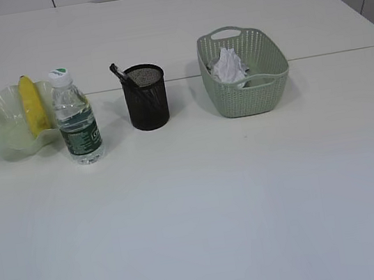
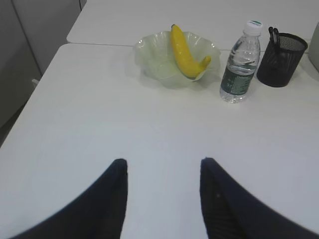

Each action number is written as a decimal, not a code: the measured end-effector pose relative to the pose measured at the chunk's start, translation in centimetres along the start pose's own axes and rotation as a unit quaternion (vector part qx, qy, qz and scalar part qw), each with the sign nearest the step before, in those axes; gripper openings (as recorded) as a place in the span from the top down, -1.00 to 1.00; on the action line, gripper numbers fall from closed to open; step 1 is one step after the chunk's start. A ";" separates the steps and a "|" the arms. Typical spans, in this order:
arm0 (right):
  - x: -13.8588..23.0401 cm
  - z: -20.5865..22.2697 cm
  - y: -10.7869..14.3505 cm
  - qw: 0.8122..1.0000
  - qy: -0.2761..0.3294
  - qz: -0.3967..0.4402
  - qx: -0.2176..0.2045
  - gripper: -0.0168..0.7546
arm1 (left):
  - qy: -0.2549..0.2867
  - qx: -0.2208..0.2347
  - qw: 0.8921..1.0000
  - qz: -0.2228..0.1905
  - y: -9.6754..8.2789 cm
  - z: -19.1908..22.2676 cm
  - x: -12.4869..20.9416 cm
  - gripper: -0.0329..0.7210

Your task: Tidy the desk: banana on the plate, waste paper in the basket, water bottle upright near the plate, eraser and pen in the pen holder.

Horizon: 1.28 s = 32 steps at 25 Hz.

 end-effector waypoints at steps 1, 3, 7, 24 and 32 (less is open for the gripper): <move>0.0 0.2 0.0 1.000 -0.002 0.000 0.000 0.44 | 0.000 0.000 1.000 0.001 0.0 0.0 0.0 0.01; 0.0 0.5 0.0 1.000 -0.005 0.000 0.000 0.42 | 0.000 0.000 1.000 0.003 0.0 0.0 0.0 -0.03; 0.0 0.7 0.0 1.000 -0.008 0.000 0.000 0.38 | 0.003 0.006 1.000 0.003 -0.2 0.1 0.1 -0.10; 0.0 0.8 0.0 1.000 -0.009 0.002 0.003 0.34 | 0.055 0.015 0.998 0.011 -0.4 2.0 2.5 -0.35; 0.0 0.8 -0.2 0.999 -0.012 0.023 0.037 0.34 | 0.059 0.017 0.998 0.011 -0.5 2.0 2.5 -0.51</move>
Point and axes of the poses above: a point on each arm's last joint axis where the gripper is mounted, z pointing out along that axis toward the gripper, y along the wrist's bending axis when the last joint is at zero, x = y × z, the point moved 4 cm from there along z, pointing out along that axis toward the gripper, and after that the axes turned 2 degrees about z, right-handed, at the moved point
